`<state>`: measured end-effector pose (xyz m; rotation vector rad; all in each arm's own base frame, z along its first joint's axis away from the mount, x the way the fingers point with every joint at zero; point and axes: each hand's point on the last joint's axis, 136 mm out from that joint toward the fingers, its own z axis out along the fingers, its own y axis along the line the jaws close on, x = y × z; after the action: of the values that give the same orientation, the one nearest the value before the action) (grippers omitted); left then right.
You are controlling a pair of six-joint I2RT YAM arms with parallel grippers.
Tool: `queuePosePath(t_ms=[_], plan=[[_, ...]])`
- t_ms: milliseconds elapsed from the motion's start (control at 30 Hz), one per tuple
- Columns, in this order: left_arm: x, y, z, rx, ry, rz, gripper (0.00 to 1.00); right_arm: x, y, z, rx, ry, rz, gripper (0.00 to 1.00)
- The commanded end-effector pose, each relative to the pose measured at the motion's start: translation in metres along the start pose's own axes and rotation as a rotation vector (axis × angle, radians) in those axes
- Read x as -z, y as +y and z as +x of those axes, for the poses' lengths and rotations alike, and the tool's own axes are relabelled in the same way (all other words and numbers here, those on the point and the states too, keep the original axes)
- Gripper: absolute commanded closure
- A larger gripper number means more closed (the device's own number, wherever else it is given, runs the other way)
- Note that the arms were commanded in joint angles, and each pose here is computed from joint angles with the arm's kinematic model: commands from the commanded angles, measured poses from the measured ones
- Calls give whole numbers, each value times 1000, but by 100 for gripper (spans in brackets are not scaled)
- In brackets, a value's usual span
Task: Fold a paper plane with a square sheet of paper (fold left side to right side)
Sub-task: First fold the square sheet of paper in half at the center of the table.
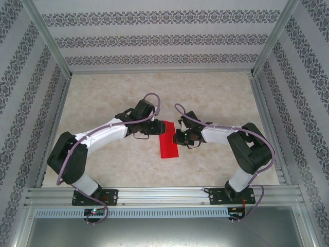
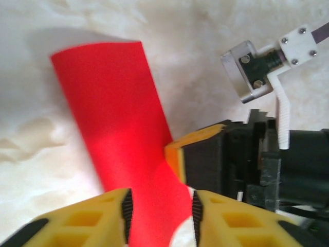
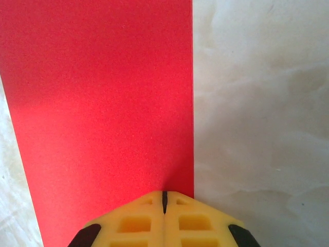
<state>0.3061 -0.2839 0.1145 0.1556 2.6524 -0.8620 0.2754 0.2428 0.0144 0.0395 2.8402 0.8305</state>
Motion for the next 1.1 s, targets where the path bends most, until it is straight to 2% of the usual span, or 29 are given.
queuePosePath(t_ms=[0,200,533,833,1067], plan=[[-25,-11,16,21,81,132,70,-11,-34,28,-15,90,142,100],[-54,-1,28,47,136,154,78,-11,-34,28,-12,95,148,100],[-75,48,53,68,198,20,82,-12,-41,34,0,134,180,100],[-66,76,55,119,185,-14,82,-13,-48,40,1,164,213,100],[-43,82,46,133,144,-16,79,-12,-51,39,-1,164,221,100]])
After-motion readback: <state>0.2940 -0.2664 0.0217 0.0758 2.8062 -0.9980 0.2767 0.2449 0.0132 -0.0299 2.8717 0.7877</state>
